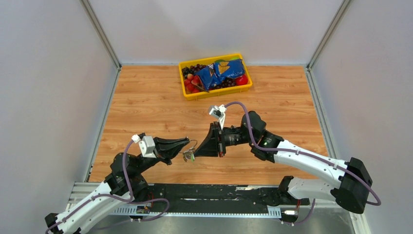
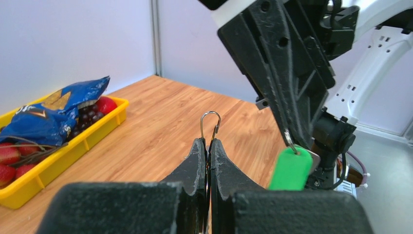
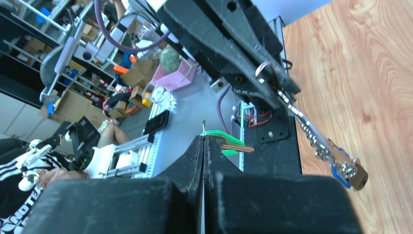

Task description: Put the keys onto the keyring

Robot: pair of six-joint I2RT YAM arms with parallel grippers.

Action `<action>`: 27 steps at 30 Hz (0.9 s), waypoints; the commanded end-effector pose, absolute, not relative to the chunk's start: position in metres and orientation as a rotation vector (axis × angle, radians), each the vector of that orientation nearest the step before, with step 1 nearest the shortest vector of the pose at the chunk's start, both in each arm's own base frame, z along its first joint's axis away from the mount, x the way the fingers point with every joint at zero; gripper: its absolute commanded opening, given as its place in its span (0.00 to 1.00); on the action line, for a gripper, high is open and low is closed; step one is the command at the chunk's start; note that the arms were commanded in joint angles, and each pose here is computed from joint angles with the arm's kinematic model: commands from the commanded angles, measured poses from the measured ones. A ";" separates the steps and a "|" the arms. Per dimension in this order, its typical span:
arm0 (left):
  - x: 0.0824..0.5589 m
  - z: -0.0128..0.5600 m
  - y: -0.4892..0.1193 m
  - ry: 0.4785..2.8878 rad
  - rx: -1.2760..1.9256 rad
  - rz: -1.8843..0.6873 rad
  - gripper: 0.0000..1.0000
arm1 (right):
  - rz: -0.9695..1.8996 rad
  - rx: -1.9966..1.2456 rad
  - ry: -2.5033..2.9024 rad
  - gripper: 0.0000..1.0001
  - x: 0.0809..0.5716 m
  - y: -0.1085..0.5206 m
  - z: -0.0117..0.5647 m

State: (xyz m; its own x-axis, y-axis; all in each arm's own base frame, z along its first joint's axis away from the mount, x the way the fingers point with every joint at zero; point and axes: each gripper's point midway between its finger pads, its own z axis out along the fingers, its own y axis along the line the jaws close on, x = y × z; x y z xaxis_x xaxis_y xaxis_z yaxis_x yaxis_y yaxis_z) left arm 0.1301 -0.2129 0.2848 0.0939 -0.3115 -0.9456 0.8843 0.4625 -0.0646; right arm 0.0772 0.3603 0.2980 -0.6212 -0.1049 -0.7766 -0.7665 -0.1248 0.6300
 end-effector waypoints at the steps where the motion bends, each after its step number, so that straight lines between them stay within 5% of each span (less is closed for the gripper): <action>1: 0.116 0.310 -0.209 1.003 0.647 -1.001 0.00 | 1.873 -0.896 1.528 0.00 0.080 0.370 0.332; 27: 0.092 0.320 -0.211 0.899 0.717 -1.077 0.00 | 1.922 -0.803 1.596 0.00 0.087 0.380 0.321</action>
State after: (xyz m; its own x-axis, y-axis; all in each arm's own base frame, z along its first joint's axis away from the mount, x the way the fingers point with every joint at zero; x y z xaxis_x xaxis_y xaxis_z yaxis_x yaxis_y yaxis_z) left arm 0.1009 -0.2157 0.3020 0.1575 -0.3685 -0.9162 0.9397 0.3410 0.0244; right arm 0.0886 0.3797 0.3117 -0.7014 -0.0215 -0.7125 -0.7026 -0.1478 0.6961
